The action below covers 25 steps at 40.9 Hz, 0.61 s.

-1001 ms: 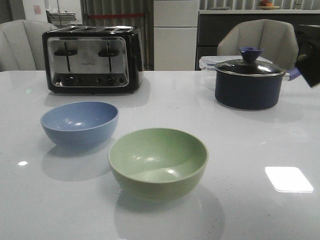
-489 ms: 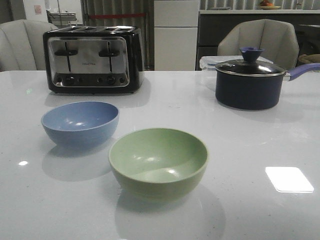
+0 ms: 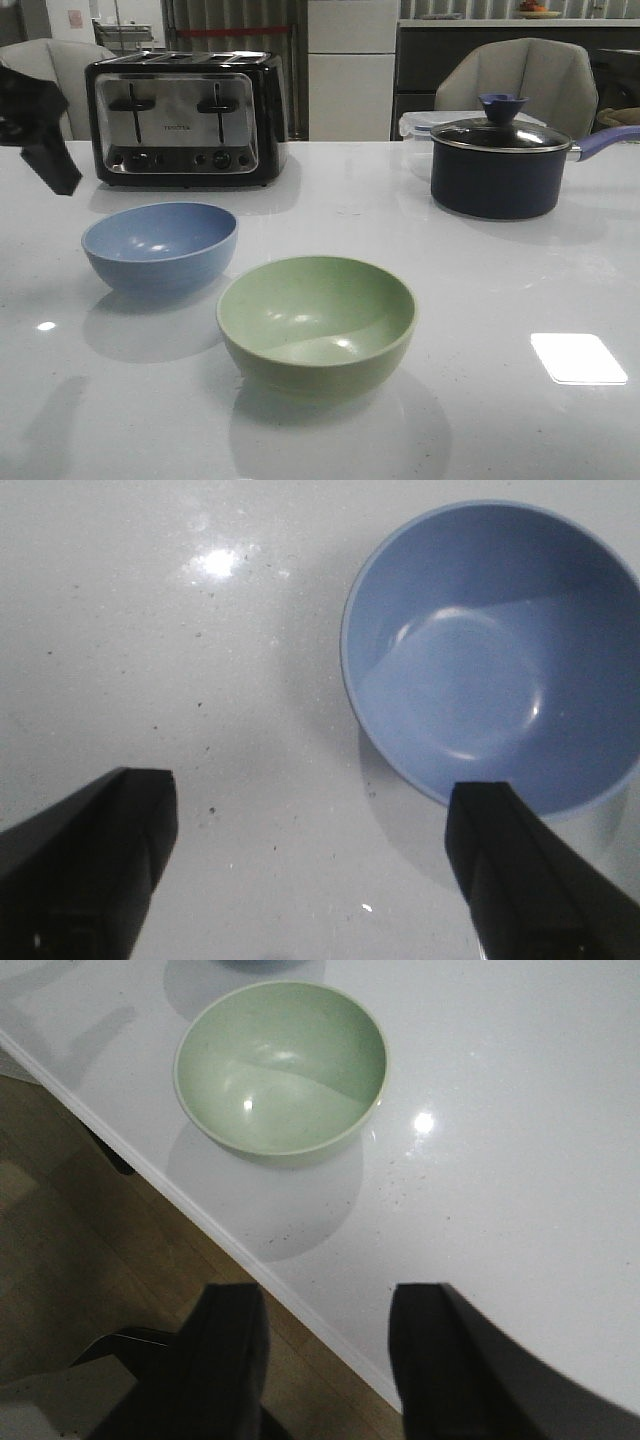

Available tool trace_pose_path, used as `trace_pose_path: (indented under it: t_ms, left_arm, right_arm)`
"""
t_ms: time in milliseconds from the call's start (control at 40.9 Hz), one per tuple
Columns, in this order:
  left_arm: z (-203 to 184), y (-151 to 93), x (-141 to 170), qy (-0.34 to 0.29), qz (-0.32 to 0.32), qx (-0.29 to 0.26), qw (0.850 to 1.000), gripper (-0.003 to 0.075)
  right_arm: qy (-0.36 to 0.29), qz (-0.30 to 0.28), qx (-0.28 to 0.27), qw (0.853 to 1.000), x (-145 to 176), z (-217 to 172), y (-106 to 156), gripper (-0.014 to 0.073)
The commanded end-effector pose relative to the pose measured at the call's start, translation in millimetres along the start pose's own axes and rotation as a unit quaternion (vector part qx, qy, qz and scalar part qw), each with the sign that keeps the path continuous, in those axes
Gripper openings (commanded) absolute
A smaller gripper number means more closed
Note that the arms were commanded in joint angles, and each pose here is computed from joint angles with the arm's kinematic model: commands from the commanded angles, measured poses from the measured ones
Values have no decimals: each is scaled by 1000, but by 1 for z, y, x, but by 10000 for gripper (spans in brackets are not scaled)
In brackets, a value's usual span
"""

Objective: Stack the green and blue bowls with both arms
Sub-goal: 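Lower the left gripper onto the light blue bowl rim and grip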

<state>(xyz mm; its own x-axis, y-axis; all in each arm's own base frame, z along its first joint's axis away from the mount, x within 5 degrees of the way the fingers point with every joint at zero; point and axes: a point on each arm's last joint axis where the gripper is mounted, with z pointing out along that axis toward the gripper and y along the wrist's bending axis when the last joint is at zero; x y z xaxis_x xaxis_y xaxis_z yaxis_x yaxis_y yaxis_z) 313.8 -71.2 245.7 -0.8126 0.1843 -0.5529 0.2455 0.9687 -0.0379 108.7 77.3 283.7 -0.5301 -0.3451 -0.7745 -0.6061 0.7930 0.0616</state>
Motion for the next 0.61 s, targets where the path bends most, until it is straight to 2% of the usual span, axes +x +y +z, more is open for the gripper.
trace_pose_path:
  t_ms: [0,293,366,586]
  left_arm:
    - [4,-4,-25,-42,-3,6,999,603]
    - [60,-4,-39,-15,-38,22,999,602]
    - [67,-4,-38,-10,-39,21,999,580]
    - [70,-4,-38,-9,-39,21,999,321]
  right_arm:
    - [-44,-9,6,999,-13,-6,0,413]
    - [-44,-9,6,999,-13,-6,0,413]
    - [-44,-9,6,999,-13,-6,0,413]
    - [-44,-9,6,999,-13,-6,0,413]
